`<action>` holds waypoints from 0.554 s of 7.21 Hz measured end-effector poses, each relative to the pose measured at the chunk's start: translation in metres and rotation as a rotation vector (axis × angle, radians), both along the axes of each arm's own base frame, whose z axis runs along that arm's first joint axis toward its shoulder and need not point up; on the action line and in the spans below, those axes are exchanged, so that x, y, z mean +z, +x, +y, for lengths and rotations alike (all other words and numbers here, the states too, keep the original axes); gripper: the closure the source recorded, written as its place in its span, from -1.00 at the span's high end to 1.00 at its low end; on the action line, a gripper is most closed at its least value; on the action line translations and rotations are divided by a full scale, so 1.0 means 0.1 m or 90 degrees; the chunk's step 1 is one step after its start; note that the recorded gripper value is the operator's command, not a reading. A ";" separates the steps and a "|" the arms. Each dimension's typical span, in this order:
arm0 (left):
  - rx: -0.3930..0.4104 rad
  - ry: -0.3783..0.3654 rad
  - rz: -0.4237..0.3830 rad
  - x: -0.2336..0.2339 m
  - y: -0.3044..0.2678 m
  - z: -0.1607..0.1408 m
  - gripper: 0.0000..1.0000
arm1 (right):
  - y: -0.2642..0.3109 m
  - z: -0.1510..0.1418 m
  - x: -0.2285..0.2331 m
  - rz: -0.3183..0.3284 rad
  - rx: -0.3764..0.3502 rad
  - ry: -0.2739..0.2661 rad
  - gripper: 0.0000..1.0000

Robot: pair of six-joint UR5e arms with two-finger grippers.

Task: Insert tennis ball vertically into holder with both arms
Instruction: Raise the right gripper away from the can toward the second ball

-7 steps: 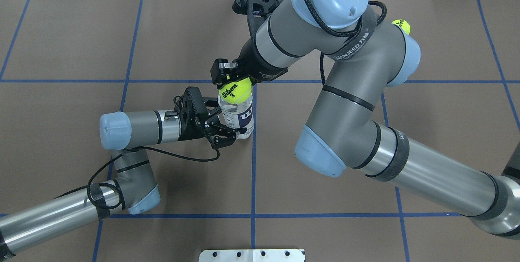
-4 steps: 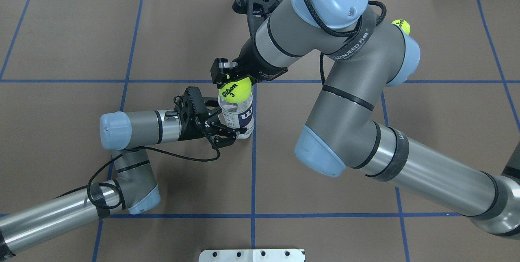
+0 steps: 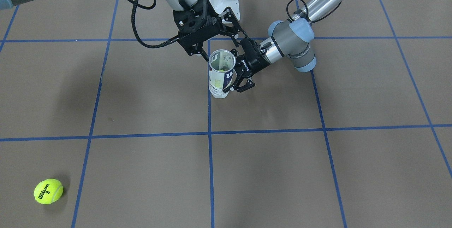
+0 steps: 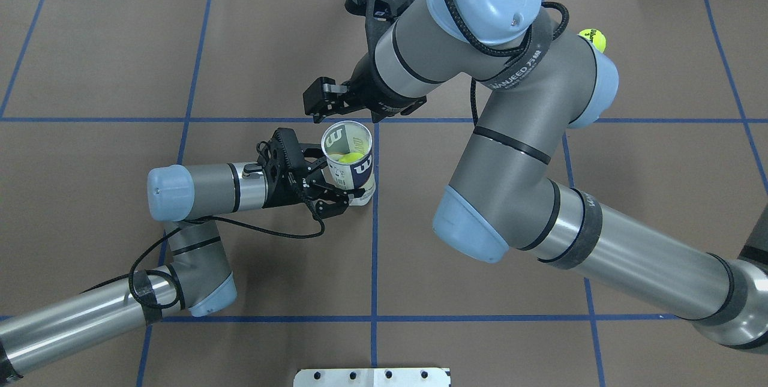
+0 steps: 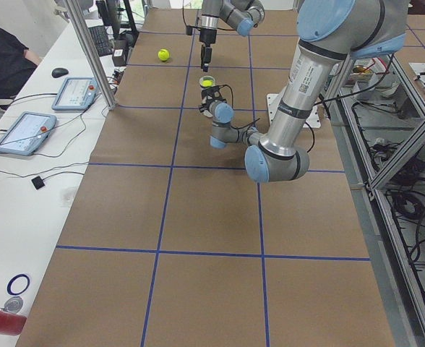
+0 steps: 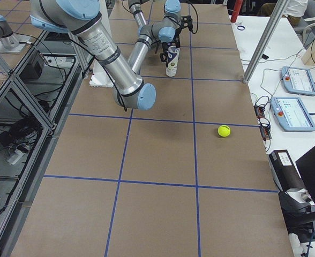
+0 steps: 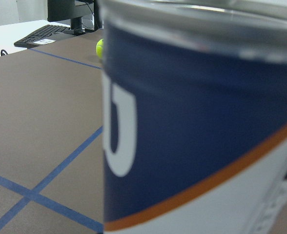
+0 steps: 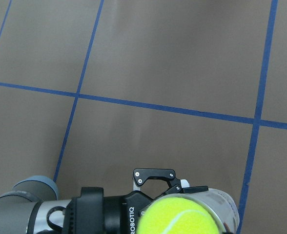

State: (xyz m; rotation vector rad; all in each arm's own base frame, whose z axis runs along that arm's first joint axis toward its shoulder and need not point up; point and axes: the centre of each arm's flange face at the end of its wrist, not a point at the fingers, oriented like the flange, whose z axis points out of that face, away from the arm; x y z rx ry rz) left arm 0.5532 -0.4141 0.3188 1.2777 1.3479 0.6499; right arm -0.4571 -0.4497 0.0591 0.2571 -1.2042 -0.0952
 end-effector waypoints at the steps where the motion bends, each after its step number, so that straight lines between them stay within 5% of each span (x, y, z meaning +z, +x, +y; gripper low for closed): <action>1: 0.000 0.000 0.000 0.00 0.00 0.00 0.71 | 0.00 0.00 0.00 0.000 0.001 -0.001 0.94; 2: 0.000 0.000 -0.001 0.00 0.00 0.00 0.96 | 0.00 0.00 -0.01 -0.001 0.001 -0.002 0.95; 4: -0.001 0.000 0.000 -0.01 0.00 0.00 0.97 | 0.00 0.00 -0.01 -0.002 0.002 -0.003 0.95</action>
